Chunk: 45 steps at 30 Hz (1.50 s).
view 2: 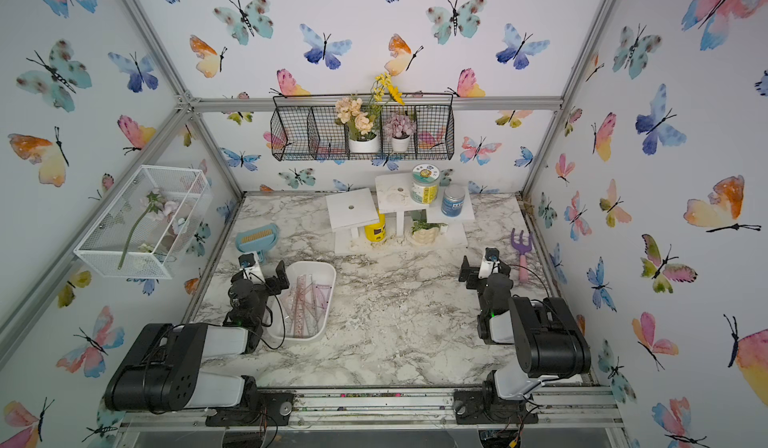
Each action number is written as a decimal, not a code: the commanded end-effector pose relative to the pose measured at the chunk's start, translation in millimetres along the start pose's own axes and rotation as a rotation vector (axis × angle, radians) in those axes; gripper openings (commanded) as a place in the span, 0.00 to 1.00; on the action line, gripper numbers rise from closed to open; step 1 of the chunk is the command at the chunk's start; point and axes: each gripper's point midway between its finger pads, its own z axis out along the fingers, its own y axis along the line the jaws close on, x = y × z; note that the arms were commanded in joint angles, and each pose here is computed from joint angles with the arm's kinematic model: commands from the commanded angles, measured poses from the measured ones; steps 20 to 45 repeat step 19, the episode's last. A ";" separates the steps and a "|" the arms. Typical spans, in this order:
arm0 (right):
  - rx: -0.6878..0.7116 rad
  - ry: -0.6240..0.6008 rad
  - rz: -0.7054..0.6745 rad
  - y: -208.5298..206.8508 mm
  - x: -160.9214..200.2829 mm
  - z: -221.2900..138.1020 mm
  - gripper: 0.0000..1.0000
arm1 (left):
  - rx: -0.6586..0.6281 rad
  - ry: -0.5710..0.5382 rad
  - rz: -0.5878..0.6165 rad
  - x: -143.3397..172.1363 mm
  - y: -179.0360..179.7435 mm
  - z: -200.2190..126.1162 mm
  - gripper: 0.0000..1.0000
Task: Put the scattered rulers into the storage box
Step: Reset both arms
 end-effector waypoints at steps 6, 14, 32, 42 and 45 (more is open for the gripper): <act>0.023 0.004 0.010 -4.4 1.7 -1.8 0.98 | 0.016 -0.015 0.011 -4.3 -3.7 1.1 0.99; 0.024 0.010 0.011 -4.7 2.1 -1.3 0.98 | 0.037 0.001 0.024 -2.5 -7.9 3.9 0.99; 0.026 0.010 0.011 -5.0 2.2 -1.2 0.98 | 0.035 -0.001 0.025 -2.2 -7.3 3.1 0.99; 0.026 0.010 0.011 -5.0 2.2 -1.2 0.98 | 0.035 -0.001 0.025 -2.2 -7.3 3.1 0.99; 0.026 0.010 0.011 -5.0 2.2 -1.2 0.98 | 0.035 -0.001 0.025 -2.2 -7.3 3.1 0.99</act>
